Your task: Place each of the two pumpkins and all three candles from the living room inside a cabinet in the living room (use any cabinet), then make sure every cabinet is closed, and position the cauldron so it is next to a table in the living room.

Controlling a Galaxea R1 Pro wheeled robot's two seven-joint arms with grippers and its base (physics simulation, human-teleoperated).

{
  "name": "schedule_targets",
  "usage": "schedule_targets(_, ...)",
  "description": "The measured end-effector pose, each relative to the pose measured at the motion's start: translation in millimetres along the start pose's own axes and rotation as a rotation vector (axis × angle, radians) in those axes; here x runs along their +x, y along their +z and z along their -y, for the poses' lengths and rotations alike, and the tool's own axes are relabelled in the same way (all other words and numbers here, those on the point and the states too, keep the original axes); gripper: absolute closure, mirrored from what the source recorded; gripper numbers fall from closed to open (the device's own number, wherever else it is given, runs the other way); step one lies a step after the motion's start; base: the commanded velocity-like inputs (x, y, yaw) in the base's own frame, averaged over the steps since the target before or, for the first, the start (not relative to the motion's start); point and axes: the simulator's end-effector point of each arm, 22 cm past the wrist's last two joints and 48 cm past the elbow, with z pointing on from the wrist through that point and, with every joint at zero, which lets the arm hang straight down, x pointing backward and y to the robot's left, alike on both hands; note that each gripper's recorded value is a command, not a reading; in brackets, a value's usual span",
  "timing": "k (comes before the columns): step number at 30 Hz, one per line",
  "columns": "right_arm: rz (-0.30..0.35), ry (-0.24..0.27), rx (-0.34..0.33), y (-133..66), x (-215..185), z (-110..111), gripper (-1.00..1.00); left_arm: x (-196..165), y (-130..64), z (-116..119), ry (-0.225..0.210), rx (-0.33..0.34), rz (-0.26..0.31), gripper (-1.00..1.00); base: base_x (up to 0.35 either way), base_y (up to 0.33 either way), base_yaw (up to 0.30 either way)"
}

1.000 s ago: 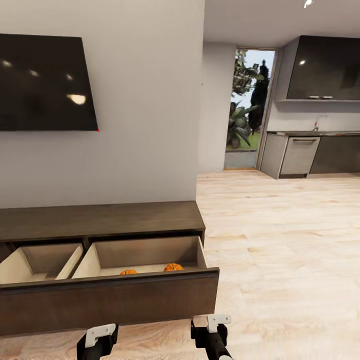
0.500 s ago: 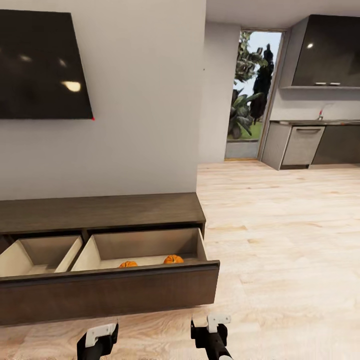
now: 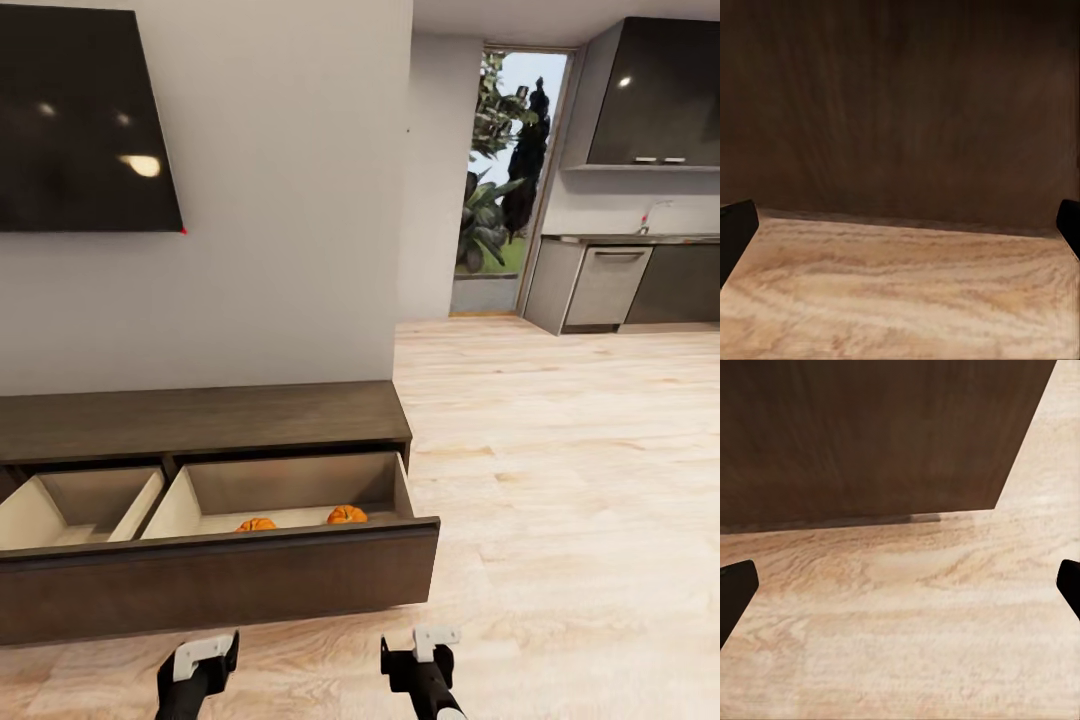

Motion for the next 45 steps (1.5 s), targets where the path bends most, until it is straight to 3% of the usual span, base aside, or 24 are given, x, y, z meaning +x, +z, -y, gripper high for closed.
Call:
schedule_targets(6, 0.043, 0.015, -0.002, -0.3, -11.4, -0.7, -1.0, -15.0, 1.6, 7.9, 0.032, 0.021, 0.043, -1.0, 0.0, 0.0, 0.0)
schedule_targets(10, 0.091, 0.032, -0.001, -1.0, -22.0, -0.2, -1.0, -25.0, 0.9, 8.5, 0.035, 0.024, 0.088, -1.0, 0.0, 0.0, 0.0)
schedule_targets(16, 0.127, 0.046, 0.001, -1.7, -28.3, 1.1, -1.0, -27.9, 0.3, 8.1, 0.036, 0.024, 0.105, -1.0, 0.0, 0.0, 0.0)
schedule_targets(27, 0.135, 0.05, 0.005, -1.9, -28.0, 2.7, -1.0, -0.4, -4.6, 1.1, 0.048, 0.012, 0.048, -1.0, 0.026, 0.0, 0.0)
schedule_targets(45, 0.136, 0.049, 0.001, -2.2, -28.2, 0.6, -1.0, 3.3, -5.5, 0.1, 0.051, 0.011, 0.04, -1.0, 0.181, 0.0, 0.0)
